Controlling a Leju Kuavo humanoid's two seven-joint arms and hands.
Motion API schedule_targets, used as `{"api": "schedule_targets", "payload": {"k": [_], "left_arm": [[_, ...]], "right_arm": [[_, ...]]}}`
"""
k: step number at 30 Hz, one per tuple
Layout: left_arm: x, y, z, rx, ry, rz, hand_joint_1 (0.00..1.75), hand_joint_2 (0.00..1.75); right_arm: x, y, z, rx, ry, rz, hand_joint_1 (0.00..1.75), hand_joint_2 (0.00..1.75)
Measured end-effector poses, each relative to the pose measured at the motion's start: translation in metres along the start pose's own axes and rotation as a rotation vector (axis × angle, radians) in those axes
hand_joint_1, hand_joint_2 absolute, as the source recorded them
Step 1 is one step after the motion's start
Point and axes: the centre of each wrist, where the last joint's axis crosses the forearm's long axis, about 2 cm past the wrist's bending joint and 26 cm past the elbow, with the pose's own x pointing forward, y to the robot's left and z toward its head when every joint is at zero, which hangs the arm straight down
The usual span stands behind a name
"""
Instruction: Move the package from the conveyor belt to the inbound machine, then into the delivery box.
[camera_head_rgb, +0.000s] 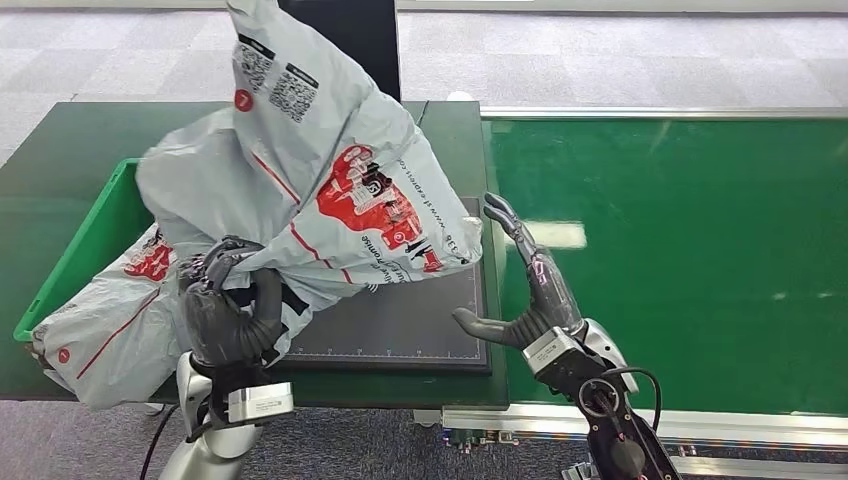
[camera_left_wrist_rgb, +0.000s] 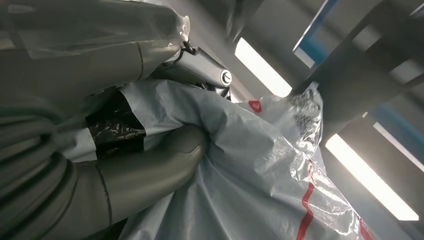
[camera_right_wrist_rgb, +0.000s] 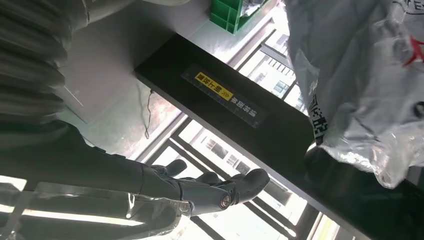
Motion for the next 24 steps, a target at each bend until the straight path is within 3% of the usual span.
{"api": "schedule_targets", "payload": {"k": [3, 6, 15, 24], "left_arm": [[-0.003, 0.01, -0.006, 0.014, -0.035, -0.133, 1.75, 1.75], [-0.013, 0.02, -0.013, -0.017, 0.025, -0.275, 1.75, 1.75], [-0.083, 0.047, -0.034, -0.145, 0.461, -0.605, 1.75, 1.75], [-0.146, 0.104, -0.012, -0.035, 0.826, -0.727, 1.75, 1.75]], "right_arm": [[0.0, -0.001, -0.002, -0.009, -0.009, 0.0, 0.0, 1.75], [0.0, -0.002, -0.001, -0.017, -0.009, 0.004, 0.0, 1.75], [-0.001, -0.003, 0.0, 0.007, -0.006, 0.016, 0.0, 1.75], [-0.002, -0.003, -0.005, 0.029, -0.008, 0.015, 0.0, 1.75]]}}
